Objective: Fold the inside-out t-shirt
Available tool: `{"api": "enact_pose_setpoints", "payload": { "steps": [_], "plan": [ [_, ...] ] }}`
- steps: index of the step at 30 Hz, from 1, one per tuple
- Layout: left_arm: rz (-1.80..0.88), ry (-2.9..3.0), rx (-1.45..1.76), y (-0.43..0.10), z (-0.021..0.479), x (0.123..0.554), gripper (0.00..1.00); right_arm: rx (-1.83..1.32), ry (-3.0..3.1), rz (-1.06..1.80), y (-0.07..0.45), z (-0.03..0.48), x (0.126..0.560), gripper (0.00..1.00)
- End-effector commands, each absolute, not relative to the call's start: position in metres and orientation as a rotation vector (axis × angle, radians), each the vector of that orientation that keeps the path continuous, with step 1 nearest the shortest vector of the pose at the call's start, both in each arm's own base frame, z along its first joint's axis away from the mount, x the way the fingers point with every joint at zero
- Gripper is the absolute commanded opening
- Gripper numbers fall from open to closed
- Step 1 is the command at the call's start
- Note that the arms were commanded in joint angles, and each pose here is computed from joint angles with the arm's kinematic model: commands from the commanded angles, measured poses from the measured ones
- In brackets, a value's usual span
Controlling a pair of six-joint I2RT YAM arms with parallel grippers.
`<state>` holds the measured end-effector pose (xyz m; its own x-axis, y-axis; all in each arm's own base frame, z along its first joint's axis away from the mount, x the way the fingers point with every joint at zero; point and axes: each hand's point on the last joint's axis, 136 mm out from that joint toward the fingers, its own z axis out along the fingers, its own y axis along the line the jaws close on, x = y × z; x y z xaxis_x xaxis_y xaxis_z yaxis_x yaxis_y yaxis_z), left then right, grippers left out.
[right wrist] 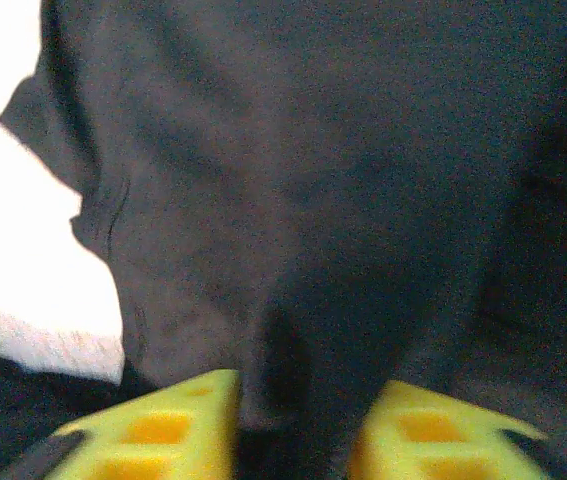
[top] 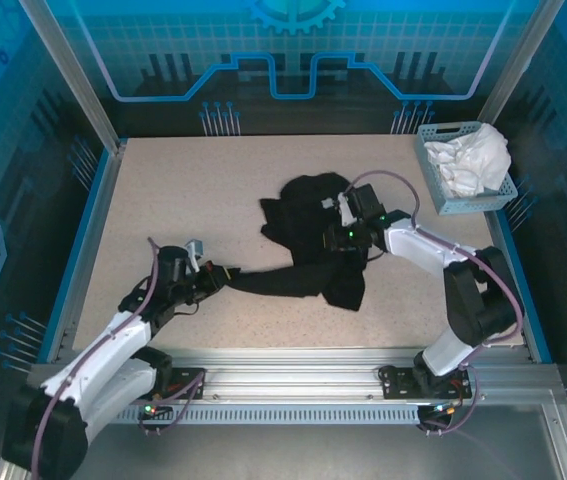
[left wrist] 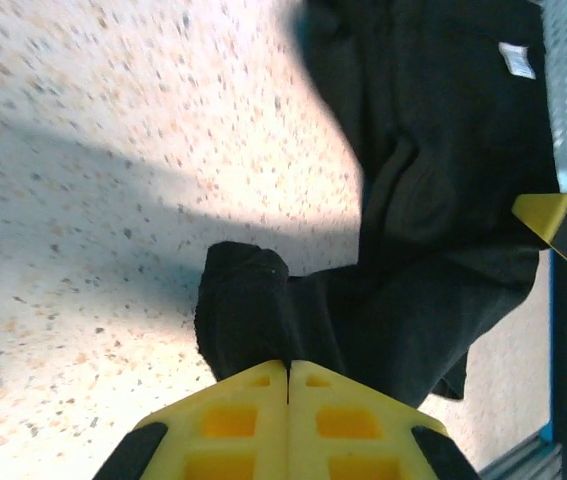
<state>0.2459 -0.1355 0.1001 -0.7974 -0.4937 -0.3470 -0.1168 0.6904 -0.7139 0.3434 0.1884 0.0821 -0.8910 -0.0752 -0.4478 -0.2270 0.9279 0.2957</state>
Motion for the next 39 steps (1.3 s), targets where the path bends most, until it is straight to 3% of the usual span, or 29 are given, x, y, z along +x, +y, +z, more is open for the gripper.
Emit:
{"api": "enact_pose_setpoints", "payload": {
  "steps": [1,6,11,22,33,39],
  "plan": [
    [-1.047,2.358,-0.308,-0.162,0.107,0.251,0.00,-0.341,2.603,0.339,0.185,0.088,0.337,0.46],
    [-1.045,2.418,-0.270,-0.173,0.093,0.248,0.00,-0.506,2.484,0.170,0.199,0.119,0.370,0.60],
    [-1.027,2.397,-0.277,-0.170,0.099,0.250,0.00,-0.551,2.486,-0.002,0.192,0.118,0.413,0.65],
    [-0.976,2.369,-0.274,-0.162,0.110,0.250,0.00,-0.694,2.626,0.025,0.218,0.071,0.465,0.71],
    [-0.962,2.358,-0.271,-0.159,0.112,0.248,0.00,-0.758,2.710,-0.051,0.228,0.041,0.486,0.71],
    [-0.960,2.355,-0.272,-0.159,0.115,0.249,0.00,-0.754,2.713,-0.076,0.231,0.039,0.497,0.54]
  ]
}}
